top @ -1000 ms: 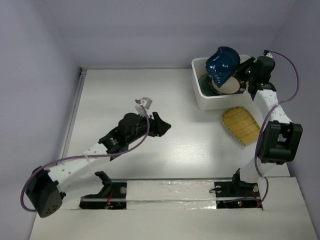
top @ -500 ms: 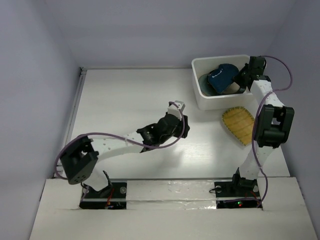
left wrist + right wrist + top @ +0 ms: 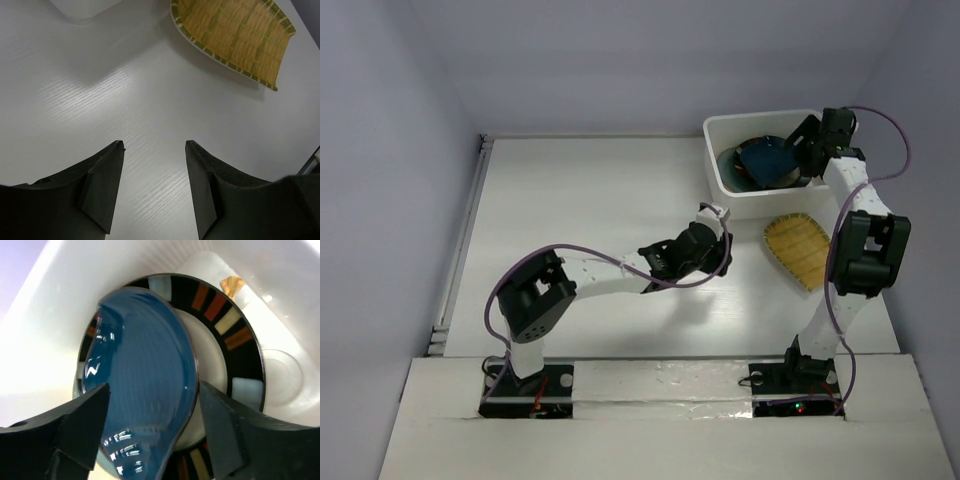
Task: Place the plates into the plastic bin on the countertop
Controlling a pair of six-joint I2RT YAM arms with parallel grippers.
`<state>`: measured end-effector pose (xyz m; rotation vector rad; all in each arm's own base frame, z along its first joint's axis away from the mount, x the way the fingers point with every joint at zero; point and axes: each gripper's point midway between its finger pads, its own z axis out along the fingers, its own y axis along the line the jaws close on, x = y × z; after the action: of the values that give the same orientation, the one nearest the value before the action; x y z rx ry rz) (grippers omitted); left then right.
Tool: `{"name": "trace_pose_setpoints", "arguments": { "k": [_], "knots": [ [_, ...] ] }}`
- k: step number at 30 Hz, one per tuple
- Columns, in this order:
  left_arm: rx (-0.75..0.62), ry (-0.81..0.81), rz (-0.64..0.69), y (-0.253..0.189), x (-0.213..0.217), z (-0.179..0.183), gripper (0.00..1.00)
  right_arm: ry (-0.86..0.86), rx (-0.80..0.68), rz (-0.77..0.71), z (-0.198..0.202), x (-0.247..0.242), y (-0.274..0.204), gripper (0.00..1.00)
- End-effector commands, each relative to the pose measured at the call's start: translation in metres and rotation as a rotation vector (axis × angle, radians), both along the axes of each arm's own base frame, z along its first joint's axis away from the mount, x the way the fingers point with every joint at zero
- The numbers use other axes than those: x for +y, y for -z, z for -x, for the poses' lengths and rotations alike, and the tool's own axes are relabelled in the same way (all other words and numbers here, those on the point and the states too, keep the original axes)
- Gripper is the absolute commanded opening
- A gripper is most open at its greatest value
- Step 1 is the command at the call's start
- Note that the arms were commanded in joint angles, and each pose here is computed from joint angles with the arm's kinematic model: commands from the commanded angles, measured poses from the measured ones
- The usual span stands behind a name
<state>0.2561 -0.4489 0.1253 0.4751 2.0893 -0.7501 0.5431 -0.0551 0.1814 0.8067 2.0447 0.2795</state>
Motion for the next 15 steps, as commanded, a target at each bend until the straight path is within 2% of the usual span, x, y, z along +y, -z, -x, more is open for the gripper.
{"name": "trace_pose_setpoints", "arguments": {
  "k": [1, 6, 9, 10, 12, 13, 14, 15],
  "knots": [
    [-0.032, 0.04, 0.071, -0.03, -0.023, -0.002, 0.49, 0.003, -0.22, 0.053, 0.007, -0.001, -0.095, 0.8],
    [-0.008, 0.046, 0.059, -0.019, -0.033, -0.004, 0.5, -0.01, -0.298, 0.054, 0.025, 0.005, -0.128, 0.81],
    [0.009, 0.055, 0.047, -0.01, -0.043, -0.007, 0.58, -0.021, -0.382, 0.043, 0.048, 0.013, -0.151, 0.76],
    [0.02, 0.065, 0.046, -0.007, -0.05, -0.008, 0.6, -0.036, -0.441, 0.028, 0.065, 0.02, -0.164, 0.65],
    [0.035, 0.082, 0.052, -0.002, -0.059, -0.008, 0.61, -0.059, -0.511, 0.01, 0.084, 0.029, -0.178, 0.52],
    [0.046, 0.094, 0.055, 0.003, -0.066, -0.008, 0.61, -0.09, -0.543, -0.022, 0.096, 0.038, -0.183, 0.33],
    [0.053, 0.098, 0.057, 0.005, -0.07, -0.009, 0.61, -0.111, -0.614, -0.028, 0.105, 0.044, -0.197, 0.27],
    [0.057, 0.1, 0.062, 0.006, -0.074, -0.01, 0.61, -0.129, -0.64, -0.038, 0.127, 0.051, -0.197, 0.26]
  ]
}}
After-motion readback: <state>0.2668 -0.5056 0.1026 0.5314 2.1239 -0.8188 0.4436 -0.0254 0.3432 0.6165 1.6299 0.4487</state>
